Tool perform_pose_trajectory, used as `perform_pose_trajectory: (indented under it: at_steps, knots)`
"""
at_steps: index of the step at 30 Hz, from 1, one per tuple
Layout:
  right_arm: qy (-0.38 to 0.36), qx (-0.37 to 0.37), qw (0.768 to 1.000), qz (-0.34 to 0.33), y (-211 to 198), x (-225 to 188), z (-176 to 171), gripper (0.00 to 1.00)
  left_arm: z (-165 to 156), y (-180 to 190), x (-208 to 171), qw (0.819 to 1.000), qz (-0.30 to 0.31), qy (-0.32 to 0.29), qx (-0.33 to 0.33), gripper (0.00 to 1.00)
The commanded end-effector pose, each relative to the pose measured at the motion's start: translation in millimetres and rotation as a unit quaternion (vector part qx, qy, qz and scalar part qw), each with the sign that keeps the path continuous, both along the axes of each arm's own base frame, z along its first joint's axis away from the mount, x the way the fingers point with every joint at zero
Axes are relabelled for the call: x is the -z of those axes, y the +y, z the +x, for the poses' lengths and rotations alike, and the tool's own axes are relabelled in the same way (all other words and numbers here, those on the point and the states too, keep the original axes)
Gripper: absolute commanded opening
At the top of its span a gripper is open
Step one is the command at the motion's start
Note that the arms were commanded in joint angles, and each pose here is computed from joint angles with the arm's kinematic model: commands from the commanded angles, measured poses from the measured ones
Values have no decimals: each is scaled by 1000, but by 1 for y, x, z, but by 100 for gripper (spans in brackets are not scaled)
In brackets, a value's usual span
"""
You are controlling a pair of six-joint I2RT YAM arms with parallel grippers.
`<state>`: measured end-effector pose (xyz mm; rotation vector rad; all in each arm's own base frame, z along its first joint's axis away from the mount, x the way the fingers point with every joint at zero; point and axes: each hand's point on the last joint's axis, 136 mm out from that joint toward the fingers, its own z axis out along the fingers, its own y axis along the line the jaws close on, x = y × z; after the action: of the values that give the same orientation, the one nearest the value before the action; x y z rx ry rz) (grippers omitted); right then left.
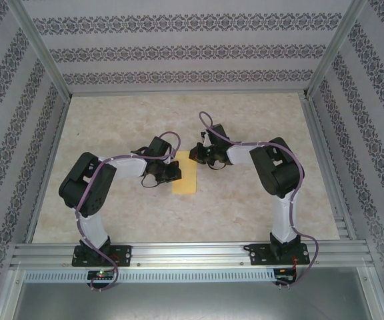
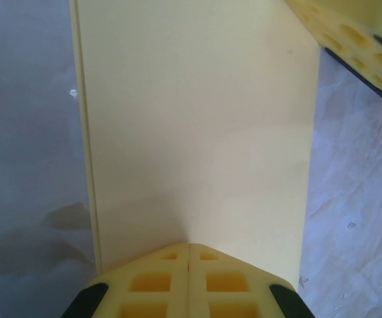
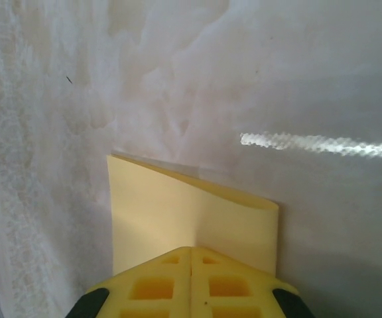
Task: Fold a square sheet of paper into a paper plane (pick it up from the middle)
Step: First fold in half a square sheet of paper at the center of the table.
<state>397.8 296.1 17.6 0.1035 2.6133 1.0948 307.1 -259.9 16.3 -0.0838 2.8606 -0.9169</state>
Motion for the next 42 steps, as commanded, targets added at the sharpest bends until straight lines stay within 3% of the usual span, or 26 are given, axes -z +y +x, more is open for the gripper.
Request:
perform_pose_trajectory:
  at_steps: [1,11,17,22,29,34,42]
  knots:
    - [-2,54,998,-31,-26,23,16,1,-36,31,46,994,88,71,-4,0]
    - [-22,101,994,-39,-50,18,45,0,-36,31,44,994,85,68,-2,0]
    - [-47,95,994,-39,-49,-12,51,2,-26,21,34,997,63,49,11,1]
    - [-66,70,995,-8,-44,-53,18,4,0,-6,-9,999,7,0,32,4]
    - [-14,36,999,-13,-33,-41,-49,4,35,-45,-71,992,-83,-69,59,11]
    - [6,75,997,-33,-42,-26,-57,2,52,-63,-56,992,-91,-46,75,10]
    - [5,91,994,-58,-51,-24,-57,2,72,-58,-15,996,-18,-23,80,7]
